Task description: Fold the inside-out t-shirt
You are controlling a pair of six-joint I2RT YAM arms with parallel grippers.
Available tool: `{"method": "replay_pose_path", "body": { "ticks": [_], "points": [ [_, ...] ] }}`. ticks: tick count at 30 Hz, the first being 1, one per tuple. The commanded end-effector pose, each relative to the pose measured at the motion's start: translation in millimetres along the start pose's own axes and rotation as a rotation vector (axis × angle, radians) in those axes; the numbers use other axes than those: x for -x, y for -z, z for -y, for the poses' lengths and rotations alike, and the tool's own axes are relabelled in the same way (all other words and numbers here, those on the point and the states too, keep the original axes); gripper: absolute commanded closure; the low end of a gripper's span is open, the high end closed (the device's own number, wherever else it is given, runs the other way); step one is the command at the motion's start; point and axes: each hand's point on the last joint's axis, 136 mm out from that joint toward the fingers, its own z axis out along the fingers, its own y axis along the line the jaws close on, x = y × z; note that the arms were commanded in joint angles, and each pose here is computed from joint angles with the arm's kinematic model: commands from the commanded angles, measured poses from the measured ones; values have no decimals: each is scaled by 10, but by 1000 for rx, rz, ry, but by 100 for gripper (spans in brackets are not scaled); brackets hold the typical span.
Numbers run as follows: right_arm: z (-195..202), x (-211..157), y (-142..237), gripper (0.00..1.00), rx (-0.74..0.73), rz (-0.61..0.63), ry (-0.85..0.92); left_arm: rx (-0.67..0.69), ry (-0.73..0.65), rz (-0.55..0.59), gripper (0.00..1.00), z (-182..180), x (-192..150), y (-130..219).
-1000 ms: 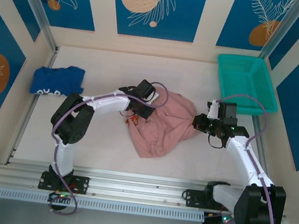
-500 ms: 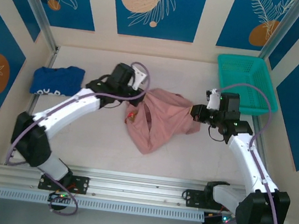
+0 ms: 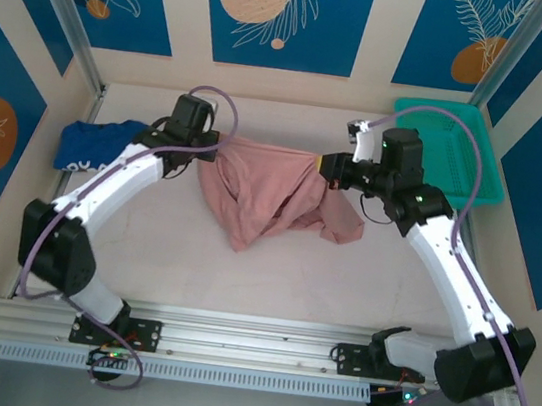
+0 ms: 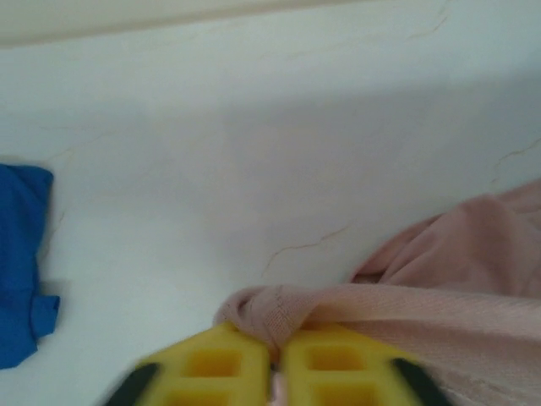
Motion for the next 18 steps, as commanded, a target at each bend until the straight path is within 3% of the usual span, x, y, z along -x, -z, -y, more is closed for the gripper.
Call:
{"method": "replay_pose_path", "body": {
  "ticks": [1,2,5,9,14,18],
  "points": [
    [118,94,-206,100,-22,-8,-20,32,9,-71,68,-59,-94,-104],
    [165,73,-302,100,-20,-25,-35,16,12,-94,59,-22,-191,-103],
    [281,11,-523,100,-16,-70,-69,-84,18,-83,47,206,-448,86],
    [413,-52,-716,100,-20,-114,-90,-396,5,-52,31,897,-837,459],
    [510,-65,-807,100,-25,-131,-104,-646,-101,-111,27,1699,-1327,591],
    [537,-59,-804,100,-30,-130,-103,-658,-222,-185,27,2049,-1577,434]
  ]
}}
